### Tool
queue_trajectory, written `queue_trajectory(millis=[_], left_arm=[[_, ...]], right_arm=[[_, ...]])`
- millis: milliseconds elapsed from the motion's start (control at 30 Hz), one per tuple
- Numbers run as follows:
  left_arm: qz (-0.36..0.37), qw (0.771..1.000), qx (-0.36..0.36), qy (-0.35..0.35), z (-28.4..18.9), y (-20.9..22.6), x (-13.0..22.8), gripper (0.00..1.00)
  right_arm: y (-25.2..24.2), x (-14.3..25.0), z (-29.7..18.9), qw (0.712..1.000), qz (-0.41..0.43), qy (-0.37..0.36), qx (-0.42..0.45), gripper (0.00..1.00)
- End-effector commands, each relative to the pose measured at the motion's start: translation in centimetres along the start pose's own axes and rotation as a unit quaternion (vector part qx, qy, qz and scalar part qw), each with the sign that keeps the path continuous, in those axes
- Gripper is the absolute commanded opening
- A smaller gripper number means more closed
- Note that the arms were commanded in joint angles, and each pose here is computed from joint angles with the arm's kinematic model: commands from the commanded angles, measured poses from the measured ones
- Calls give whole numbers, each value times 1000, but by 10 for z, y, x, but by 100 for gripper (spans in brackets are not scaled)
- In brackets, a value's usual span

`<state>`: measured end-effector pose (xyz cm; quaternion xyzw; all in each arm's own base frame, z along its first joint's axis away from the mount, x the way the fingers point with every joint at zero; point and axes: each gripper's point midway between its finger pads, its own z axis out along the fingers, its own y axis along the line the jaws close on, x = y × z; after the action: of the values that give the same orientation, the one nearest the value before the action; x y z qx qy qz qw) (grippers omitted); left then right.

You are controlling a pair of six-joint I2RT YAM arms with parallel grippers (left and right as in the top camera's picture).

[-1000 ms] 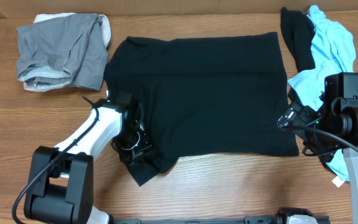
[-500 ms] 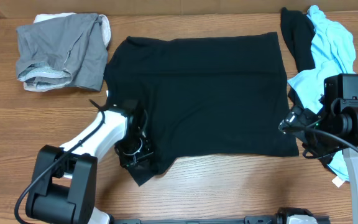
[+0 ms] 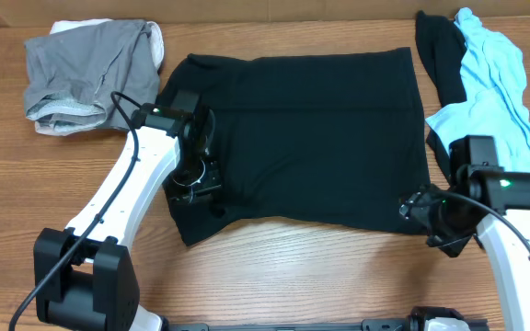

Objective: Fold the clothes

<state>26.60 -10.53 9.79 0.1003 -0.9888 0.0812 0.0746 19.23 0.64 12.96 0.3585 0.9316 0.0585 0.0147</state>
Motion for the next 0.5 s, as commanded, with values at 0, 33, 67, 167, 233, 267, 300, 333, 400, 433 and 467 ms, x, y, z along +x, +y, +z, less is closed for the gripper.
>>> queue_trajectory(millis=[0, 33, 67, 167, 233, 267, 300, 333, 400, 433, 467], left_arm=[[13, 999, -5, -29, -11, 2, -7, 4], [14, 999, -4, -30, -11, 1, -8, 4], [13, 999, -1, -31, -11, 0, -9, 4], [12, 999, 2, -38, -11, -2, -12, 4], [13, 999, 3, -40, -11, -3, -13, 4], [13, 999, 3, -41, -11, -3, -13, 4], [13, 999, 4, -42, -11, -3, -14, 4], [13, 999, 4, -42, -11, -3, -14, 4], [14, 999, 5, -44, -11, -4, -15, 4], [14, 999, 6, -46, -11, -4, -16, 4], [14, 999, 6, -47, -11, -4, -16, 4]], right_arm=[[-3, 0, 20, 999, 38, 1, -1, 73], [-4, -1, 28, 999, 45, -2, 1, 74], [-8, -3, 35, 998, 57, -7, 9, 74], [-20, -6, 57, 995, 91, -16, 37, 74], [-25, -6, 70, 993, 109, -16, 48, 75], [-26, -7, 77, 992, 117, -16, 51, 74], [-27, -8, 83, 991, 125, -15, 54, 75], [-27, -9, 89, 989, 133, -16, 57, 75], [-28, -13, 99, 987, 144, -17, 63, 75], [-27, -17, 103, 987, 145, -20, 65, 75], [-26, -20, 107, 987, 145, -23, 65, 75]])
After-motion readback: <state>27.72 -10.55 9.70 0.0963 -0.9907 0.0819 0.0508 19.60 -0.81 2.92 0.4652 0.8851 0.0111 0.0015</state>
